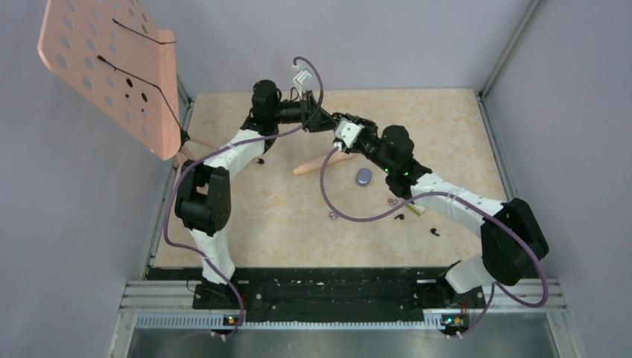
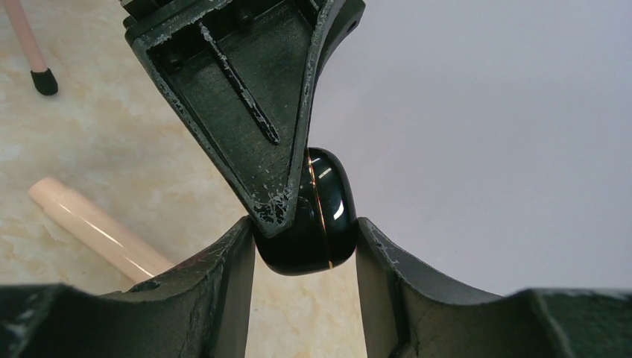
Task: Insert the wireless bluetooth earbuds into the charging case
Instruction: Pick up the charging case at the center of the board.
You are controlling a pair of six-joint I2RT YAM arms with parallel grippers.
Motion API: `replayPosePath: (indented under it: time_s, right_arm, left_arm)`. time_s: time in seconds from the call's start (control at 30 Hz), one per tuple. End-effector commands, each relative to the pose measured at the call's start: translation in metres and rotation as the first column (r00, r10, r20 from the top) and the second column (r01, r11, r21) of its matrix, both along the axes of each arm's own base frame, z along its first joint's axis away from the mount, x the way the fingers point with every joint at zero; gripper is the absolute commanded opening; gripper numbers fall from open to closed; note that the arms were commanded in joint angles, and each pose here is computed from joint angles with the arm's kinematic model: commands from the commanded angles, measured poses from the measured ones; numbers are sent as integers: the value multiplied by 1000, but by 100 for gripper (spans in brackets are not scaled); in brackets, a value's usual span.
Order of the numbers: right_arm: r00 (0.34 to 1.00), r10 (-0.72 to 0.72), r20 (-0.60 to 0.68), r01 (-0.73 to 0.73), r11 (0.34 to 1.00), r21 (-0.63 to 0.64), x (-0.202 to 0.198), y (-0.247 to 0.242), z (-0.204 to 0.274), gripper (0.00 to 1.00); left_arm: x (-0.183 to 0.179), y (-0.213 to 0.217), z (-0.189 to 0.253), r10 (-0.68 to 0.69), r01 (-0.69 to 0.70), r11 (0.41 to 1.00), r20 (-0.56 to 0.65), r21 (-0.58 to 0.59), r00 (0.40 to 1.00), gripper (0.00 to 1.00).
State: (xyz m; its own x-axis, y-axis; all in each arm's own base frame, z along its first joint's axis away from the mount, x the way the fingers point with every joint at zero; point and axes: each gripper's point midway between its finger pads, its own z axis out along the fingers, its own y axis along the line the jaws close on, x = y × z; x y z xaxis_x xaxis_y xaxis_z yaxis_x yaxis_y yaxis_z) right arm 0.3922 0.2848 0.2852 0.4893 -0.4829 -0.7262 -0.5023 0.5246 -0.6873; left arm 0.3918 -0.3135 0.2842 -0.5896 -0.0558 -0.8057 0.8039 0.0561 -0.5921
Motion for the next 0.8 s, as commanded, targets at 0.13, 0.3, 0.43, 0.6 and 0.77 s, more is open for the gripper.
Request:
replayPosePath:
  time_s: [0.13,0.3,0.43,0.6,0.77]
  right_arm:
    - [984,85,-159,-85,996,5,-13,18,5,84]
    - [875,154,-459,-114,987,114,-18,-1,16,91]
    - [689,336,-643,-212,941,264,-40,-9,34,94]
    - [532,400,-746,-293,914,281,-56,-3,18,88]
    - [463,455,-761,-339,884,323,-59,6,11,83]
  left_arm:
    - [-1,1,21,-27,32,999,109,-43,994,2]
    - [-4,7,20,-40,48,997,156,-52,987,0]
    - [-13,12,12,-46,56,998,242,-34,969,0]
    - [-20,17,-2,-36,29,999,385,26,922,0]
    - [-26,19,-4,-42,15,998,494,58,869,0]
